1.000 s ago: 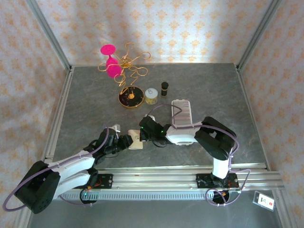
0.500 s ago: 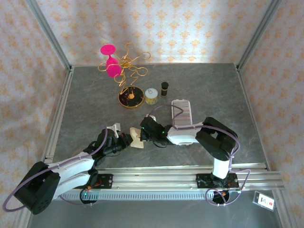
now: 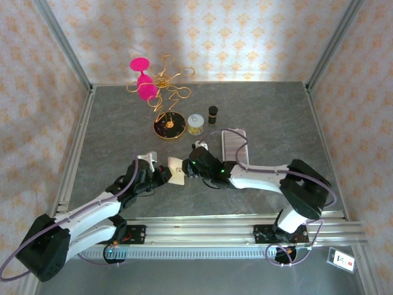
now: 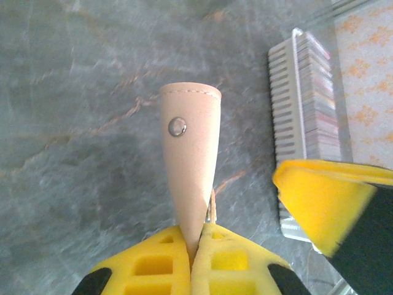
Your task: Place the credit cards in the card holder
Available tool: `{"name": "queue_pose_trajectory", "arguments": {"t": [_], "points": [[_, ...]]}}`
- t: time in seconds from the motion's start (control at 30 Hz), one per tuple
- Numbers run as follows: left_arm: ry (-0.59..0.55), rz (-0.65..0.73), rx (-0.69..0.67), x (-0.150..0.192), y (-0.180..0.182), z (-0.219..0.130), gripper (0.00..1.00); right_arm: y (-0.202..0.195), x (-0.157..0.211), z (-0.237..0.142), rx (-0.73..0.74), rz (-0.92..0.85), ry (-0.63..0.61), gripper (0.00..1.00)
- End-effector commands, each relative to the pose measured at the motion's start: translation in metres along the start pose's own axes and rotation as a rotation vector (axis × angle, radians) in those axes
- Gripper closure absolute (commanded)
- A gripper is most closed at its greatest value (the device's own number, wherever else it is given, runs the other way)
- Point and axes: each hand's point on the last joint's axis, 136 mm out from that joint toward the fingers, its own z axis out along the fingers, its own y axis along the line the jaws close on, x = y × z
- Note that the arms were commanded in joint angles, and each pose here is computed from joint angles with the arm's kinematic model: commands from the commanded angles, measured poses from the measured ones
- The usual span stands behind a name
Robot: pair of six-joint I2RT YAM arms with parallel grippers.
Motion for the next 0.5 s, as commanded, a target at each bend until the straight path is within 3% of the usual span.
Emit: {"name": "queue_pose_trajectory", "arguments": {"t": [0.0, 0.2, 0.47], "points": [[-0.052, 0.089, 0.035, -0.016, -0.024, -0.007, 1.0, 0.007, -0.016, -0.023, -0.026, -0.015, -0.07, 0.69], [-0.149, 0.149, 0.159, -0.035, -0.068, -0.019, 1.0, 0.02, -0.021, -0.042, -0.092, -0.001, -0.07, 0.59], [-0.138, 0.149, 0.256, -0.033, -0.092, -0.022, 1.0, 0.021, -0.018, -0.039, -0.098, 0.016, -0.056, 0.56]]}}
